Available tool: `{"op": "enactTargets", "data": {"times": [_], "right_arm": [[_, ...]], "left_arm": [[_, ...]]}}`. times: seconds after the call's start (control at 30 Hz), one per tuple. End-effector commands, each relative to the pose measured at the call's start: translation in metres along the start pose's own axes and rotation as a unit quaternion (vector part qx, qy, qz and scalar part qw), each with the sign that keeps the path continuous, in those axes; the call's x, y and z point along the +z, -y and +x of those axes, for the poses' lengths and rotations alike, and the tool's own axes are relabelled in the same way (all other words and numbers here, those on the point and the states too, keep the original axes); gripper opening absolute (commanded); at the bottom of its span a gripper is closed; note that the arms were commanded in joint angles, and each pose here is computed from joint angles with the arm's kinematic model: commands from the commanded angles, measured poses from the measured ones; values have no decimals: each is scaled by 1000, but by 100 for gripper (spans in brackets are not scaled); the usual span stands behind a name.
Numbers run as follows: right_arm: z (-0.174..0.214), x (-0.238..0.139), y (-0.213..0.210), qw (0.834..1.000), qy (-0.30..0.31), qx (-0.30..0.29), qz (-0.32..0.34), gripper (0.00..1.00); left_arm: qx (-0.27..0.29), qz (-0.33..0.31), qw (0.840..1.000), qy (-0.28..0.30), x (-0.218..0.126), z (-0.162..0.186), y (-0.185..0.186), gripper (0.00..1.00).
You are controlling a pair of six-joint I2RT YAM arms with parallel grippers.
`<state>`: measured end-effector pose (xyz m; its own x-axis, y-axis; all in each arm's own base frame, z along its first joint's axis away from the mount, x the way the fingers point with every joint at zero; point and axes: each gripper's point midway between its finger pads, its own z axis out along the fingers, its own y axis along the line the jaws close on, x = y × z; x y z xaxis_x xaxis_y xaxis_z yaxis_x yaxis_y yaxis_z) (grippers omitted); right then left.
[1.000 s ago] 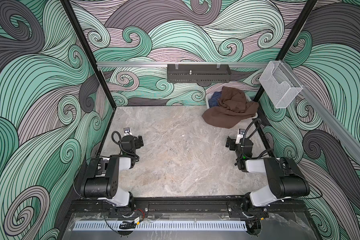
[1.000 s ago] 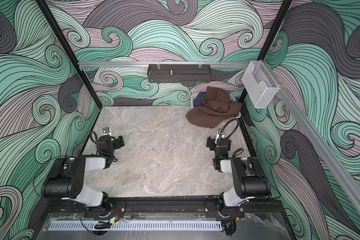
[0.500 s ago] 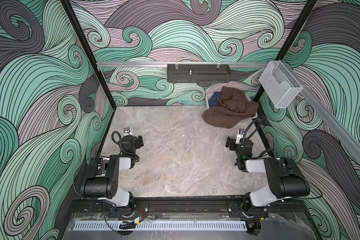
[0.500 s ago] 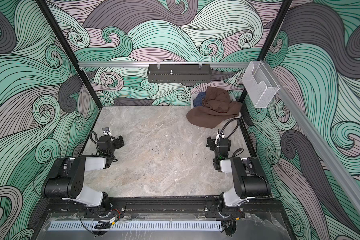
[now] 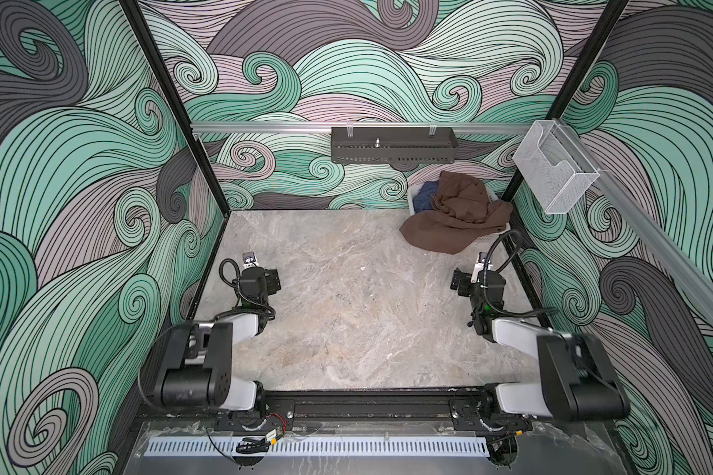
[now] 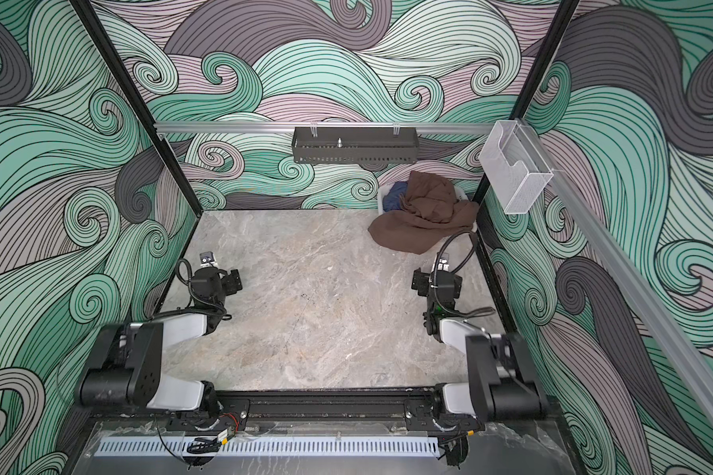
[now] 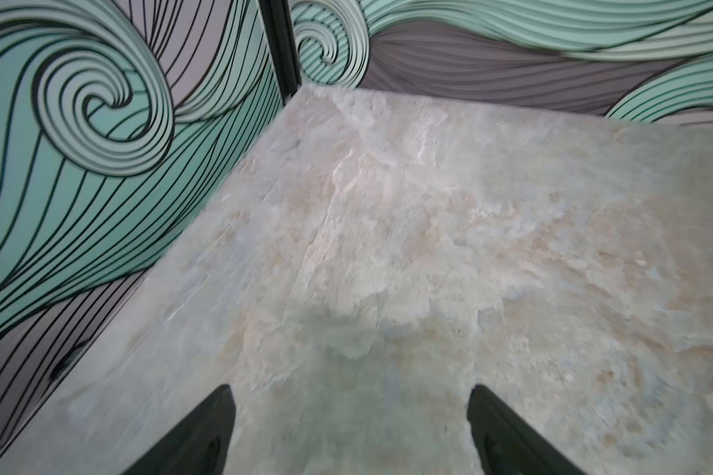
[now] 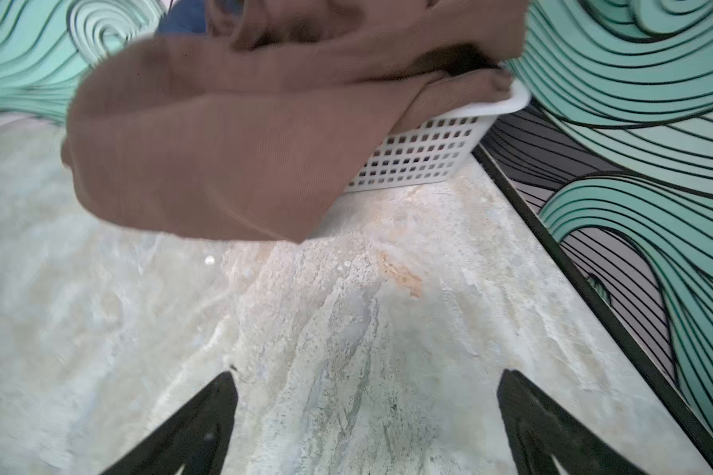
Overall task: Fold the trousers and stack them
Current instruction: 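Reach the right gripper to the brown trousers in the basket and grasp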
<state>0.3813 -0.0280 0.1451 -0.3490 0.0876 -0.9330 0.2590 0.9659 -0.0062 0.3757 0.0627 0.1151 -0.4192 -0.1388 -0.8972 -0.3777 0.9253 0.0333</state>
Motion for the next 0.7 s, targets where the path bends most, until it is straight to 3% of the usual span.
{"op": "enactTargets", "data": {"times": [0.0,0.17,0.3,0.47,0.67], "right_arm": [[-55,-24,36,986,-12,139,92,97],[-89,-3,24,971,-78,205,94,96],[-101,41,11,954,-123,261,80,96],[-105,94,1,937,-176,294,73,96],[-100,133,13,921,-206,319,87,99]], "left_arm": [[-89,-38,995,-9,-35,-62,-12,91],[-139,48,987,-66,-56,-100,23,90],[-110,60,986,-107,-64,-104,39,98],[-100,77,984,-124,-60,-103,51,99],[-80,83,982,-147,-49,-98,65,99]]}}
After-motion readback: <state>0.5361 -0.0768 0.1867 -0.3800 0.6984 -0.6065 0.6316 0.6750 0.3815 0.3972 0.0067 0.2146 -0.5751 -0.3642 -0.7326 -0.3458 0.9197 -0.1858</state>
